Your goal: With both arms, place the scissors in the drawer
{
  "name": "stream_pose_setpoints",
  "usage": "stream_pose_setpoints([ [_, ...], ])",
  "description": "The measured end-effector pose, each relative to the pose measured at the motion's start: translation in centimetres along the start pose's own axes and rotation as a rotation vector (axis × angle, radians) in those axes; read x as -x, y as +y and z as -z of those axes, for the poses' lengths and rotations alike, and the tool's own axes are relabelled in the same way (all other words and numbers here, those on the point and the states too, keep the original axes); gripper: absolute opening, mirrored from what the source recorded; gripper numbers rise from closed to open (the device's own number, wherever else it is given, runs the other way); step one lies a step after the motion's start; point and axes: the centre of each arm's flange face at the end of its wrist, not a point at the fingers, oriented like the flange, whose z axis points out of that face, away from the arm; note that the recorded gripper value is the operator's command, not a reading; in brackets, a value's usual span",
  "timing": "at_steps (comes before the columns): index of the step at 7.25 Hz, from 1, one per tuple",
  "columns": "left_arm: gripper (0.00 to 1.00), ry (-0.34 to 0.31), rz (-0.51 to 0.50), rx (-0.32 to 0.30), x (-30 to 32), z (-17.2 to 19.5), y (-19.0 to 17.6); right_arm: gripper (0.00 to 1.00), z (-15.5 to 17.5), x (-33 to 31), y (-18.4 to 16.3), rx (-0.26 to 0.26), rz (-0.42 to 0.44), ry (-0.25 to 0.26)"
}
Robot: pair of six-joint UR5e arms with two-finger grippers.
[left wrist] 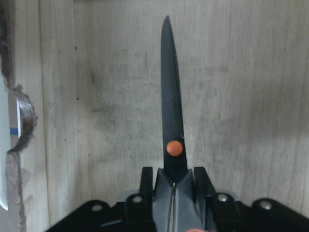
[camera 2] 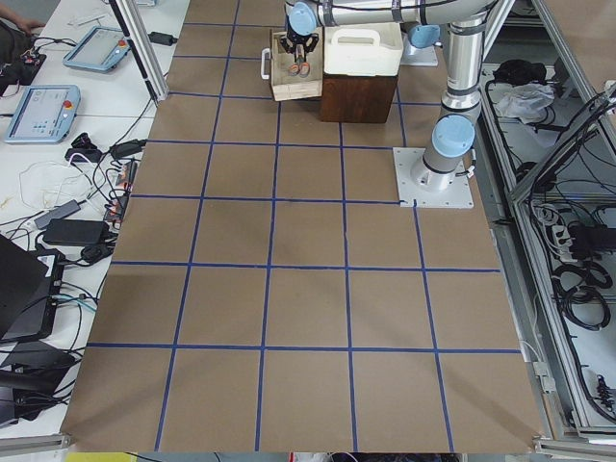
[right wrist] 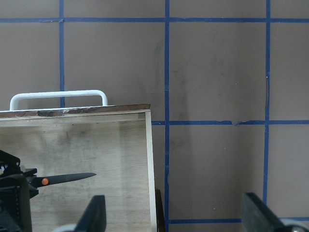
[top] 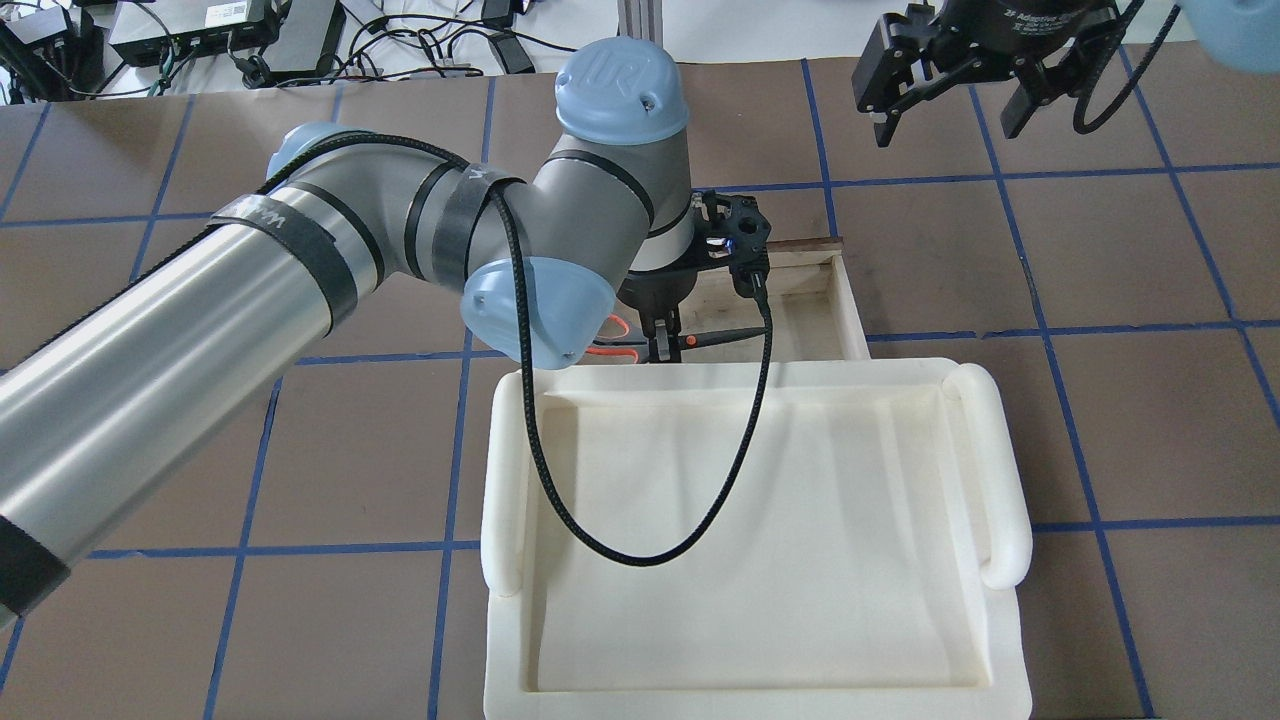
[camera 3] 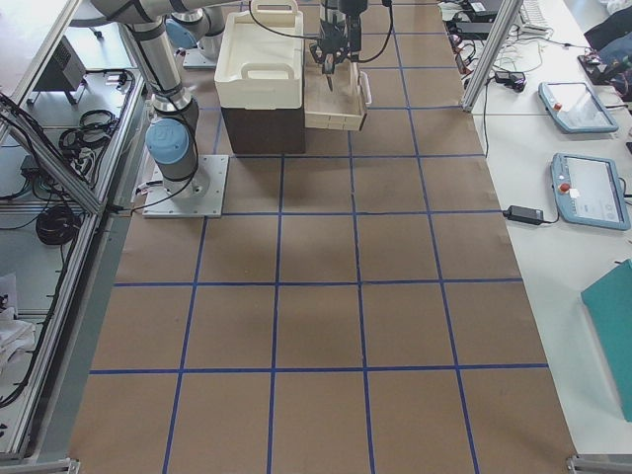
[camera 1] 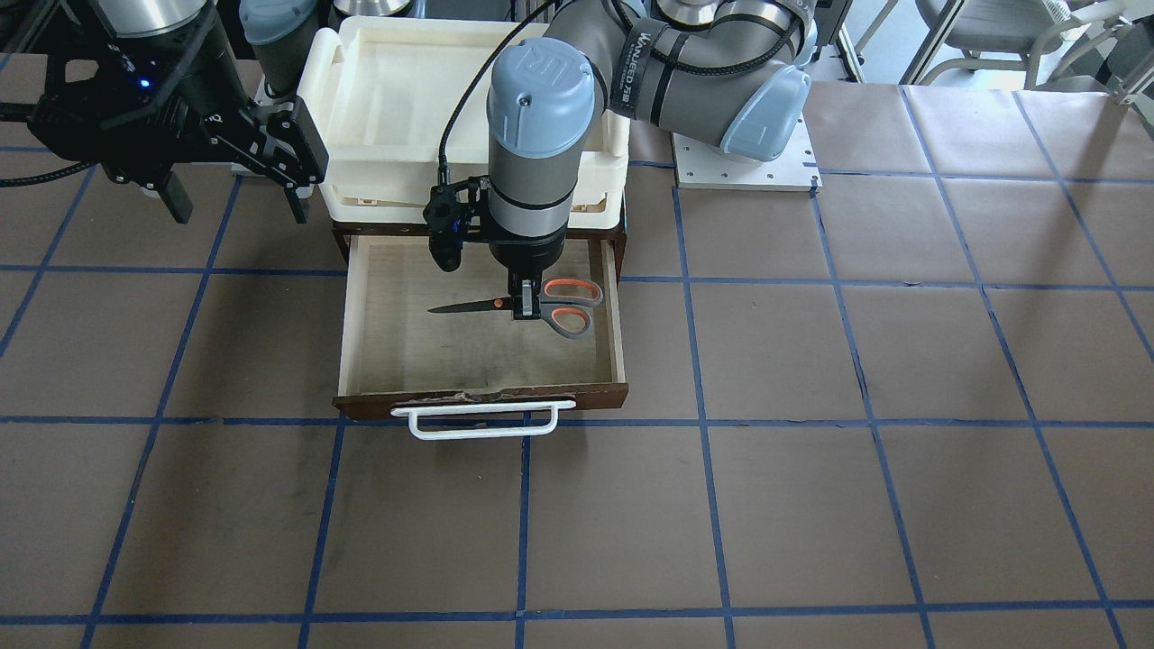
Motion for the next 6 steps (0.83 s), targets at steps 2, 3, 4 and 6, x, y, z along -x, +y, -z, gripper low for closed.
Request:
stream_pose_setpoints([
  [2,0.0,0.017,-0.005,0.01,-0.2,-1.3,-0.7,1.0,-0.5,0.0,0.1,0.008,-0.004,0.0],
  [3,0.0,0.025,-0.01,0.015,-0.3,-1.8,-0.9,1.0,-0.6,0.0,0.2,0.01,-0.004,0.0],
  [4,0.0,0.031,-0.011,0.019,-0.3,-2.3,-1.1,1.0,-0.6,0.0,0.2,0.01,-0.003,0.001],
  [6,0.2,0.042,-0.013,0.025,-0.3,-3.0,-1.3,1.0,-0.6,0.0,0.2,0.01,-0.003,0.001],
])
